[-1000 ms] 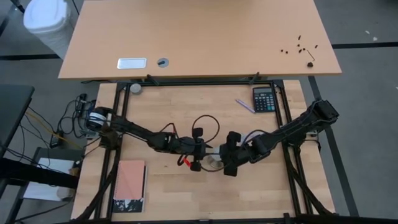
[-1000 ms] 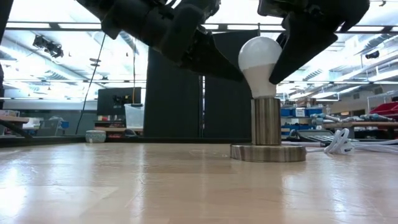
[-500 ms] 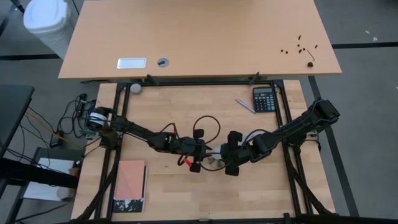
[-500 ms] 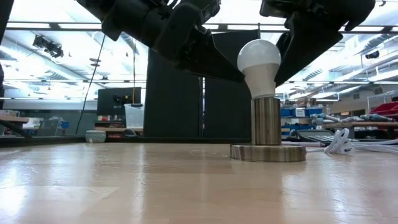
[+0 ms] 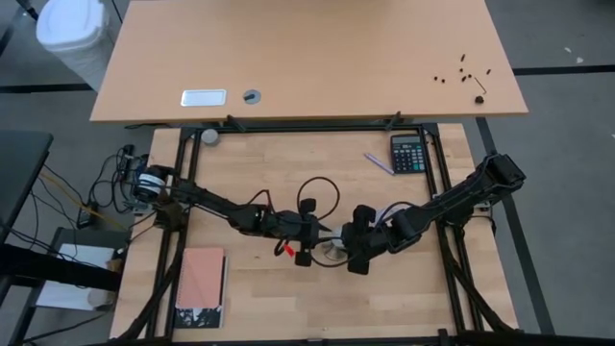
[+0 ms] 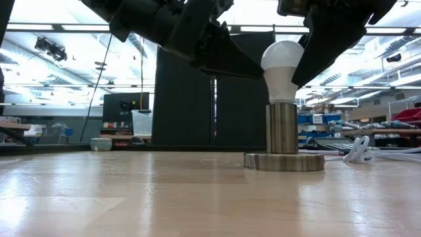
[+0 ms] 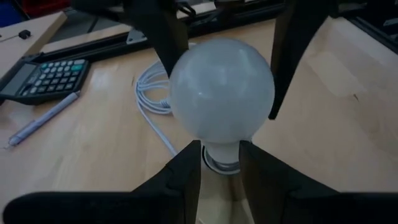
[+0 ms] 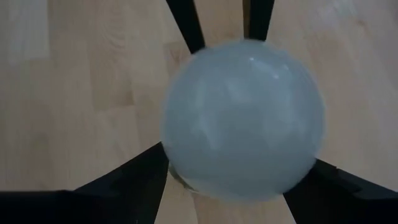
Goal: Screw lightbulb
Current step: Insert the lightbulb on the lamp
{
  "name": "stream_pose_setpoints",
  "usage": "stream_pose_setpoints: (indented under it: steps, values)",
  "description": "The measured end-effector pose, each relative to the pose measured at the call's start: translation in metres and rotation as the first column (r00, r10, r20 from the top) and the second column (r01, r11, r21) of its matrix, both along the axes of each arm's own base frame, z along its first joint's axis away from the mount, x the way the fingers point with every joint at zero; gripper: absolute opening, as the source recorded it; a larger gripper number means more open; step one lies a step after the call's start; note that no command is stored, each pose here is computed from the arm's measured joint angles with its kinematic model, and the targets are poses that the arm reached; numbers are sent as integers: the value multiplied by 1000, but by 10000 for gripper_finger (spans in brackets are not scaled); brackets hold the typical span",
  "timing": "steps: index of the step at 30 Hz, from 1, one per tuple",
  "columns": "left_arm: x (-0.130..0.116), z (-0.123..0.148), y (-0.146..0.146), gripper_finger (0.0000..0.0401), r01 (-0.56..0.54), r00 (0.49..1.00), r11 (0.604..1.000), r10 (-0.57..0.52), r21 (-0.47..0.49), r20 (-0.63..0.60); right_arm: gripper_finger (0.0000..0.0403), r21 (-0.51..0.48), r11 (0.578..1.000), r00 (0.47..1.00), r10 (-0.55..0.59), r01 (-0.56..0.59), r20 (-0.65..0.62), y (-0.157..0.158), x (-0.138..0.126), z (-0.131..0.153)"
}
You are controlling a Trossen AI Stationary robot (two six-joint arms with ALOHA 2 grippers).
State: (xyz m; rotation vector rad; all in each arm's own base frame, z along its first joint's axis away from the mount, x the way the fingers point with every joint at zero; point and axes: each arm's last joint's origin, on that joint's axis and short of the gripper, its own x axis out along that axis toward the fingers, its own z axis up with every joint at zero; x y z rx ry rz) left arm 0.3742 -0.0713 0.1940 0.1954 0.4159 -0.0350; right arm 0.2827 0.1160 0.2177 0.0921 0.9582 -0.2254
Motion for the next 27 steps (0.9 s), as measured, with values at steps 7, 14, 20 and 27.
stream_pose_setpoints:
  steps: [7, 14, 20, 27]
  values:
    - [1, 0, 3, 113, -15, 1000, 1000, 15, -16, 6, 291, 36, 999, 999, -23, 21, 35, 1, 3, 1]
    - [1, 0, 3, 113, -35, 999, 999, 35, -6, 6, 290, 45, 998, 998, -39, 37, 43, -3, 6, 2]
    - [0, -2, 3, 113, -34, 999, 999, 34, 1, -16, 289, 49, 997, 998, -54, 52, 38, -9, 7, 2]
    - [-1, -3, 4, 113, -38, 999, 999, 39, 12, -35, 296, 65, 997, 998, -51, 49, 28, -11, 8, 1]
